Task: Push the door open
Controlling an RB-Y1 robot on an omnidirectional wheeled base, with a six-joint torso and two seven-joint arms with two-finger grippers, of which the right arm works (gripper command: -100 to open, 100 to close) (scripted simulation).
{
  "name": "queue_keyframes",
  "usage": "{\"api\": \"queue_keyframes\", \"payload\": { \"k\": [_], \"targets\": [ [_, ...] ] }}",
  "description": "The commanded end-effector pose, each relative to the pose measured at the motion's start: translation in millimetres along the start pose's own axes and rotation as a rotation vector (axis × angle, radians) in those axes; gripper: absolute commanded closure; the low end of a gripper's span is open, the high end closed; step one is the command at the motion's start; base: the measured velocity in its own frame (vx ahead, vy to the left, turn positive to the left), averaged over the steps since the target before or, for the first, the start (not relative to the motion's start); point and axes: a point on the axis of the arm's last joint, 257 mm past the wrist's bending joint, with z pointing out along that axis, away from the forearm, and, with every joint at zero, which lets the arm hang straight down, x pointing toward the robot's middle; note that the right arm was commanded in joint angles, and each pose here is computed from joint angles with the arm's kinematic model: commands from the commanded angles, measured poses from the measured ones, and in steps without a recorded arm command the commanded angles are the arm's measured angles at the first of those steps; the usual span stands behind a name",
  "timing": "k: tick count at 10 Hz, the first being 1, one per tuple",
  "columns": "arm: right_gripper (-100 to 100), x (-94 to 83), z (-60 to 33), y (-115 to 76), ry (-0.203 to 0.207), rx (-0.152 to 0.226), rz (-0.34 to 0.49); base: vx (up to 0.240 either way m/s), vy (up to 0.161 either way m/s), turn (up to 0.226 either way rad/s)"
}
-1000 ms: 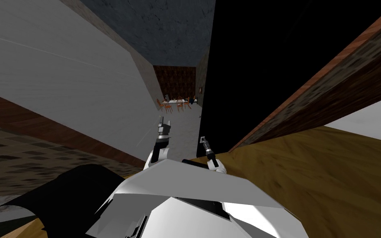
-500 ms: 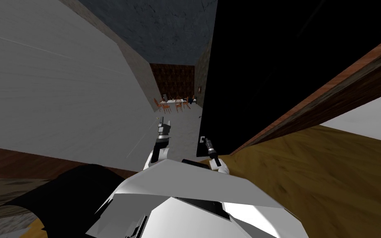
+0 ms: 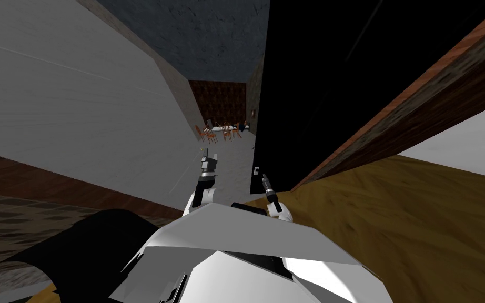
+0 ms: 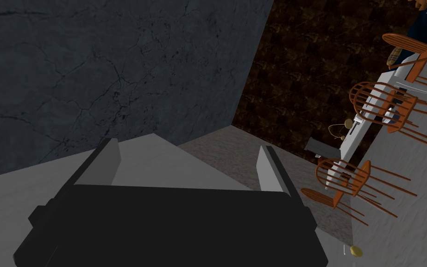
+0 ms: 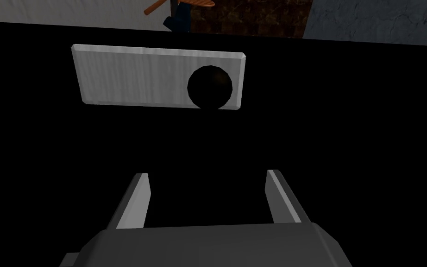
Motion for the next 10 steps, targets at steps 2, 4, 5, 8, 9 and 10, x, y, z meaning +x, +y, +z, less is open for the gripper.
{"api": "queue_keyframes", "payload": {
  "k": [2, 4, 5, 8, 9, 10],
  "targets": [
    [-100, 10.7, 1.4, 1.6, 0.001, -0.003, 0.028, -0.228, 0.001, -0.044],
    [-100, 15.2, 1.8, 2.6, 0.001, -0.005, 0.037, -0.149, 0.012, -0.019],
    [-100, 4.6, -1.1, 0.6, -0.005, -0.002, 0.020, 0.095, 0.047, 0.030],
    [-100, -4.1, -3.5, -0.3, -0.012, -0.002, 0.006, 0.179, 0.048, 0.020],
    [-100, -5.4, -4.0, -0.3, -0.014, -0.004, 0.005, 0.198, 0.056, 0.018],
    [-100, -5.2, -4.2, -0.1, -0.017, -0.006, 0.006, 0.179, 0.061, 0.024]
  ]
}}
